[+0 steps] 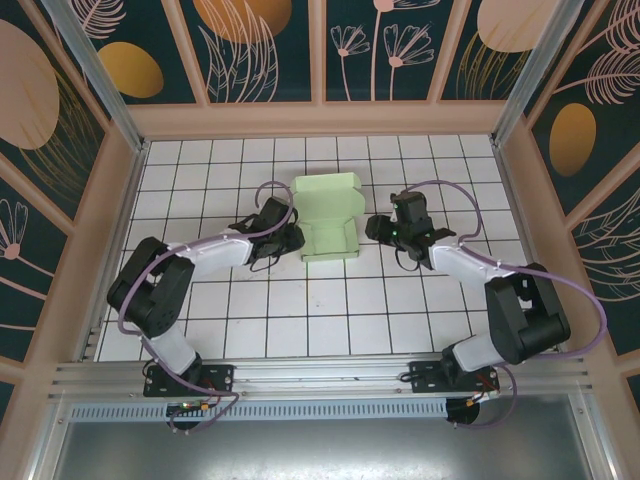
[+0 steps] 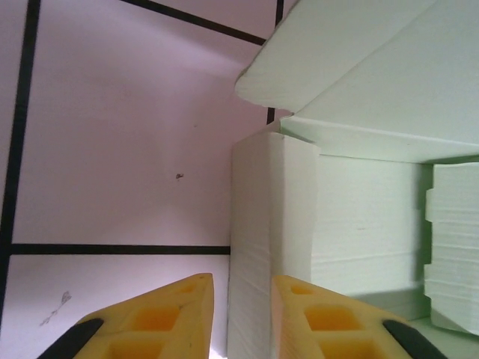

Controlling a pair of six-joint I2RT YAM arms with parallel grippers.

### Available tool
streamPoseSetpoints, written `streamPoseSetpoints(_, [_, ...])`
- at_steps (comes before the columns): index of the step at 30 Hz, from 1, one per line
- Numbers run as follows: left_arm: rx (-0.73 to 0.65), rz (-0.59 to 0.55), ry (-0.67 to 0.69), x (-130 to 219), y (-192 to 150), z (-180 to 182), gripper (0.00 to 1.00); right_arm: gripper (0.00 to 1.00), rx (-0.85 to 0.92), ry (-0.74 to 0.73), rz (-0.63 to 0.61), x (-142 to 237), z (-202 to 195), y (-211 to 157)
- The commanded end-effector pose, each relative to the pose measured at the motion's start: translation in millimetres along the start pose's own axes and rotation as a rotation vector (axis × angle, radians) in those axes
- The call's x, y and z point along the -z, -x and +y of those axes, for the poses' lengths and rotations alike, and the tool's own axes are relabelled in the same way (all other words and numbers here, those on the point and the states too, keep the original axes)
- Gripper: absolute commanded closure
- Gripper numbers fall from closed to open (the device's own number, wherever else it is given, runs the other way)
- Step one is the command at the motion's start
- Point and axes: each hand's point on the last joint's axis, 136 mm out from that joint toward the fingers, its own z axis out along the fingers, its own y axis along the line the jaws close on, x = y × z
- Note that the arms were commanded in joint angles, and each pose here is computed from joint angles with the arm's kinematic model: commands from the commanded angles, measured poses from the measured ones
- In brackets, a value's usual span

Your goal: Fold the paper box

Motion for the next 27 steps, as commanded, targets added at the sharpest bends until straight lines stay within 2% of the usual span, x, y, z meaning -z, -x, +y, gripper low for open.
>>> streamPoseSetpoints(1, [-0.026,0.015,-0.002,-7,0,-6,0.76,0.54,-0.016,0.042,0.013,-5,5,-4])
streamPoseSetpoints(7, [-0.036,0.040,-0.005,-15,-5,-6,0.79,0.55,-0.020,0.064,0.053,-15,7,-13])
streamPoseSetpoints(19, [-0.048,0.061,0.026,-24,-10,1,0.78,0.56,-0.013,0.061,0.103,-26,6,-25])
streamPoseSetpoints(23, [-0.039,0.036,0.011,-14,-5,-3,0.75,0.56,-0.012,0.058,0.103,-26,6,-25])
streamPoseSetpoints(27, [-0.042,-0.003,0.001,1,8,-12,0.75,0.56,-0.014,0.057,0.101,-26,6,-25])
